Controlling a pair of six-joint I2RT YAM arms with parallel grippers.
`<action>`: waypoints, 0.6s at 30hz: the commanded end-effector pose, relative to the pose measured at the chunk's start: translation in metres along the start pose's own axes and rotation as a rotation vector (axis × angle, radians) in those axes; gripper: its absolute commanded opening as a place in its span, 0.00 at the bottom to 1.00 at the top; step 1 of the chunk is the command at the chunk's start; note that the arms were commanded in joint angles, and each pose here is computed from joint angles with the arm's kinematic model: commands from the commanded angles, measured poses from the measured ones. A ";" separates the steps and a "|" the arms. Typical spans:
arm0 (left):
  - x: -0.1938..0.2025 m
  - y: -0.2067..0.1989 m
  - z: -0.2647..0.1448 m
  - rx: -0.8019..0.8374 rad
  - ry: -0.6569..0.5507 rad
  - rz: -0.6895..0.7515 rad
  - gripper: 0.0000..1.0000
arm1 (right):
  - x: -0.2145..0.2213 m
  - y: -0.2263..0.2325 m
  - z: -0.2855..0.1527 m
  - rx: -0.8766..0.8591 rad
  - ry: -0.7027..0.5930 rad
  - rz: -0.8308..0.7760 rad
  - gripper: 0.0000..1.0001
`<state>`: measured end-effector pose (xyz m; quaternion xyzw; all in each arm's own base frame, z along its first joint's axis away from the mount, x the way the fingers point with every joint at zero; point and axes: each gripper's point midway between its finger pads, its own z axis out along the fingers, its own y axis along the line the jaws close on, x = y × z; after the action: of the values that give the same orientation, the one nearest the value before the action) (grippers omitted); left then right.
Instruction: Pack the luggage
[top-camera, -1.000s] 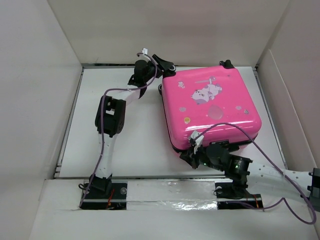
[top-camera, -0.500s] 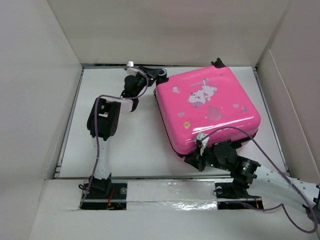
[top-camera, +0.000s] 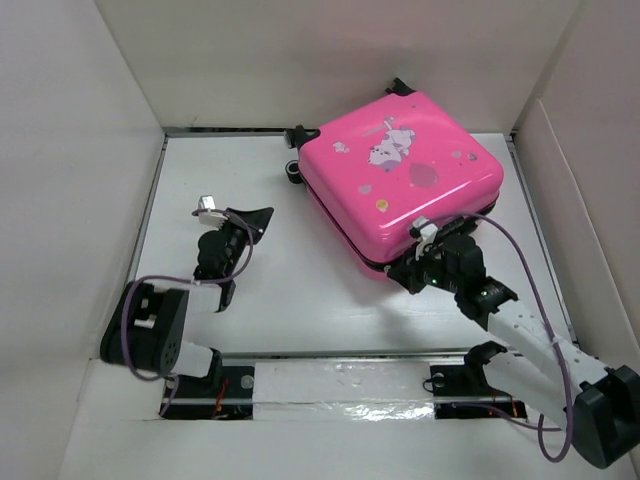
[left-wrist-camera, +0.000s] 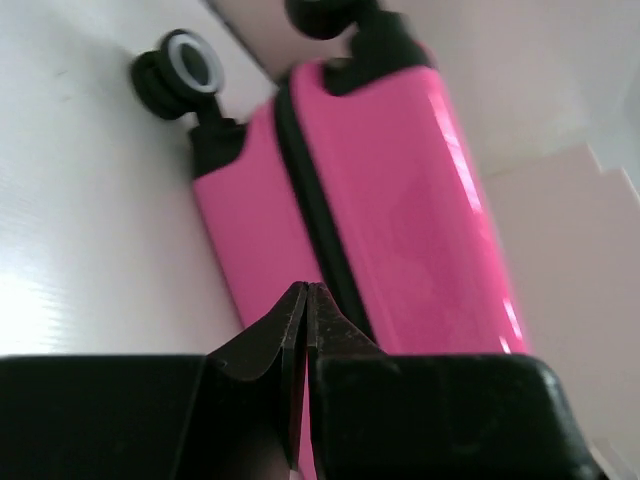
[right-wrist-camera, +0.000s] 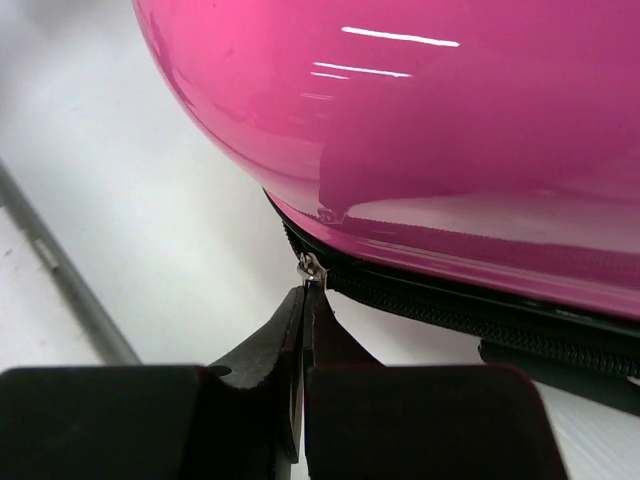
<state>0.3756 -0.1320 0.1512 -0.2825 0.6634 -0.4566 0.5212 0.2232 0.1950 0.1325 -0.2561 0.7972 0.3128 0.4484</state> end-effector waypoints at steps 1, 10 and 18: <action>-0.026 -0.065 -0.020 0.170 -0.131 0.139 0.00 | -0.093 0.005 -0.008 -0.008 -0.275 -0.148 0.00; -0.022 -0.085 0.030 0.096 0.021 0.259 0.59 | -0.042 0.008 -0.070 0.125 -0.347 0.018 0.00; 0.014 -0.087 0.110 0.078 0.211 0.261 0.86 | -0.032 0.006 -0.102 0.204 -0.406 0.108 0.00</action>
<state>0.4694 -0.1900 0.2085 -0.1648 0.7177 -0.4216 0.5291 0.1794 0.1377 0.2106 -0.1353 0.7087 0.3070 0.6207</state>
